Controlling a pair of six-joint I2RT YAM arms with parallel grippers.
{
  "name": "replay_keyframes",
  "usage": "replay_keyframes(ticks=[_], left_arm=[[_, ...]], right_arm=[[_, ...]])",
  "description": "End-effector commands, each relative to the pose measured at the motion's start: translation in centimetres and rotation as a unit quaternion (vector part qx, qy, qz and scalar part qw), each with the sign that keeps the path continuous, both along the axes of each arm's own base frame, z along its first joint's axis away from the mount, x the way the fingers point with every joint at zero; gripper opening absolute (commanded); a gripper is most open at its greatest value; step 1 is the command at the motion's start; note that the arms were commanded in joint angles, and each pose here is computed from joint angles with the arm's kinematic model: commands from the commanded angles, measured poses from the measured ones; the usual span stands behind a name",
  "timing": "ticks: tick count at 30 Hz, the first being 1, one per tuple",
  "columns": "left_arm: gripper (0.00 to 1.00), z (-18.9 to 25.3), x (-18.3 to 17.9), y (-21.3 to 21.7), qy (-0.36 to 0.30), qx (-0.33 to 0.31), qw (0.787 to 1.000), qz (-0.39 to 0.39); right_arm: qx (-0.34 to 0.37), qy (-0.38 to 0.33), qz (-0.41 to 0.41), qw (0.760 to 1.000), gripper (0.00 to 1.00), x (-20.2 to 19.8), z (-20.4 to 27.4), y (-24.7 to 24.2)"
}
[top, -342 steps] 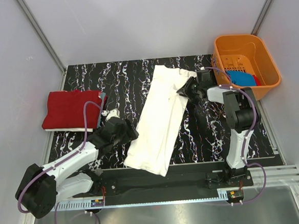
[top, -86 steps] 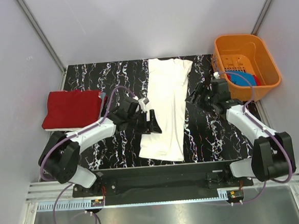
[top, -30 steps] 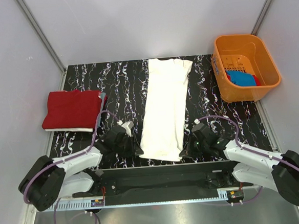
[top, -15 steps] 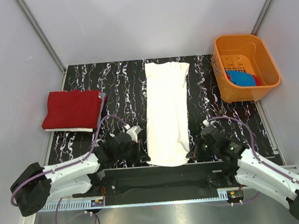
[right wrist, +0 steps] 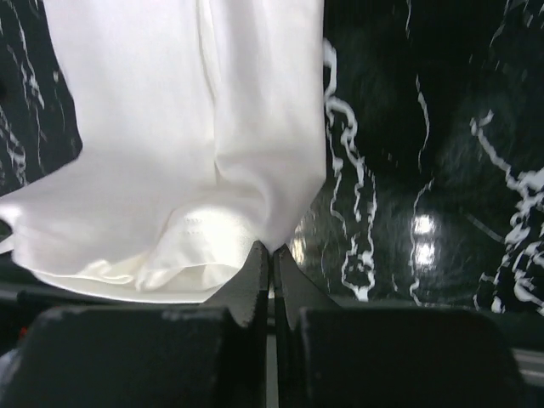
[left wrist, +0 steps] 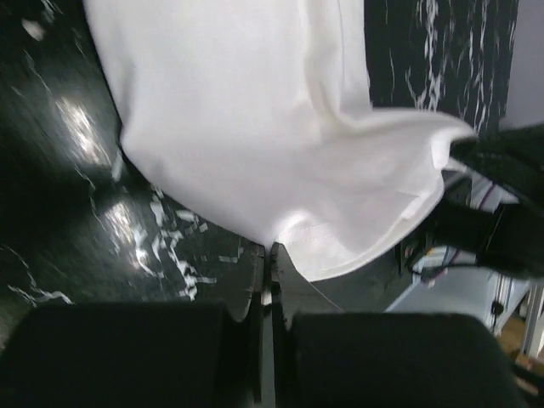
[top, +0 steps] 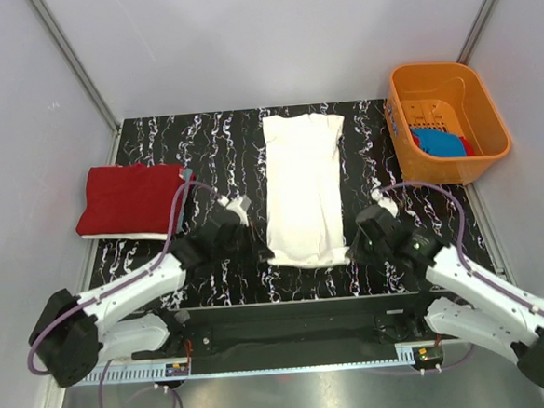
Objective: Fold and stack the t-shirts
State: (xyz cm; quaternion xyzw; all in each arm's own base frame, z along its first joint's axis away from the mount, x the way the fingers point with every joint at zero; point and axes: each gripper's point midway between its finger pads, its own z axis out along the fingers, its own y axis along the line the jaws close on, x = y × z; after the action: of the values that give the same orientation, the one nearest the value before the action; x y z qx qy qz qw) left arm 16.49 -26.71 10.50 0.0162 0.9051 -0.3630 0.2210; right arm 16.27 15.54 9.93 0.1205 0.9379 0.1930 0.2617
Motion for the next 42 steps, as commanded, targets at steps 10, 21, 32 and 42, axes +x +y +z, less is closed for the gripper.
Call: replay_keyframes(ticks=[10,21,32,42], left_arm=[[0.00,3.6,13.1,-0.4,-0.043,-0.005,0.997,0.064],[0.00,3.7,21.2,-1.5,-0.038,-0.042,0.996,0.071],[0.00,3.2,27.0,-1.8,-0.034,-0.042,0.995,0.078],[0.78,1.2,27.7,0.9,-0.039,-0.014,0.995,0.093]], right_arm=[[-0.034,-0.107,-0.046,0.993,0.00,16.0,5.4,-1.3],[-0.023,-0.098,-0.061,0.993,0.00,24.4,4.0,-2.2],[-0.004,-0.098,-0.038,0.994,0.01,29.6,3.2,-1.1],[0.005,-0.103,-0.048,0.994,0.76,28.3,2.7,-1.8]])
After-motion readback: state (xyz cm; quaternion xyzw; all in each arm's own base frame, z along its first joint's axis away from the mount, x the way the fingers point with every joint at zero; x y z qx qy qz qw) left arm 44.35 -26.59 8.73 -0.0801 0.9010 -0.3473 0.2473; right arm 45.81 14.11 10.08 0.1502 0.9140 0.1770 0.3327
